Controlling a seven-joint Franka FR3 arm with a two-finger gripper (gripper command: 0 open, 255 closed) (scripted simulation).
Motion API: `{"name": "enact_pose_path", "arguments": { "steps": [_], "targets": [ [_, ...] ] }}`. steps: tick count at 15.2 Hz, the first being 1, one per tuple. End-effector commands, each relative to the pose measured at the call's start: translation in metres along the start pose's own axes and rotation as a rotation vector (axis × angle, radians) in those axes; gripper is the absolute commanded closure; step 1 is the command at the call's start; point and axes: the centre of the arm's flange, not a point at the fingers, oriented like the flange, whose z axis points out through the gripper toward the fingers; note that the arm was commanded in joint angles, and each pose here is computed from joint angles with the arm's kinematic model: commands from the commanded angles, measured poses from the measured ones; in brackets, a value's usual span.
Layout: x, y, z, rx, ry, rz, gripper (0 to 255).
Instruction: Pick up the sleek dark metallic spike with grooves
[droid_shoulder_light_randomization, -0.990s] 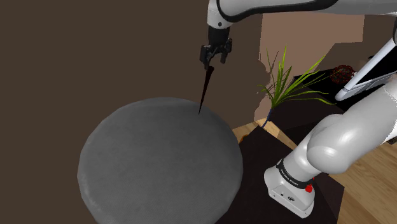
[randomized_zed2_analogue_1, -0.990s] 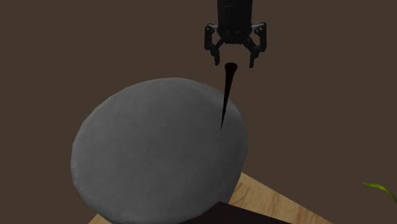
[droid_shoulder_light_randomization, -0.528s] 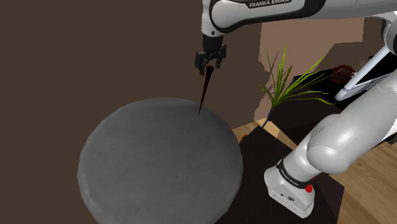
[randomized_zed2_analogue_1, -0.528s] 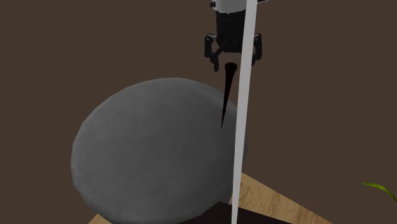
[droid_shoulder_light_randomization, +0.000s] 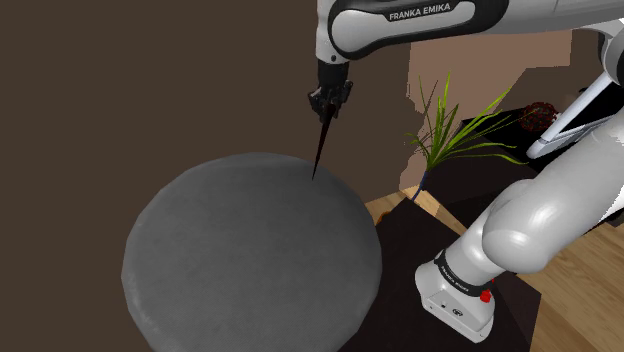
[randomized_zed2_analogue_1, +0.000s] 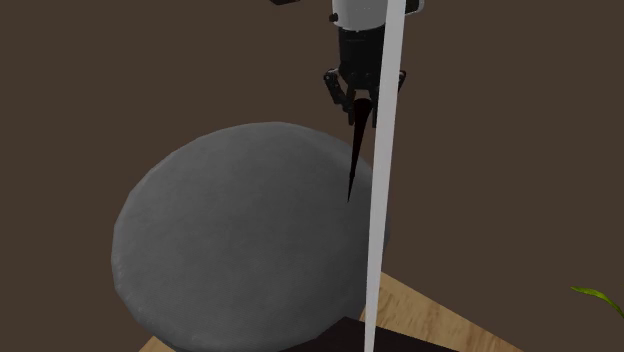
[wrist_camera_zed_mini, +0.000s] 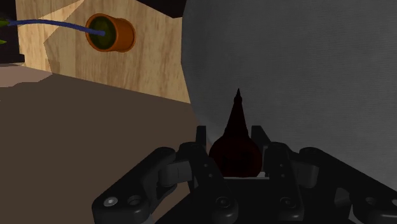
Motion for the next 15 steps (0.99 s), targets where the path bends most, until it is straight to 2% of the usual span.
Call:
{"name": "enact_pose_path", "arguments": {
  "steps": [1, 5, 15],
  "targets": [
    [0.0, 0.0, 0.001, 0.0, -0.001, 0.0, 255],
    [0.0, 0.0, 0.0, 0.0, -0.001, 0.0, 255],
    [-0.002, 0.008, -0.052, 0.0, -0.001, 0.0, 255]
  ]
}}
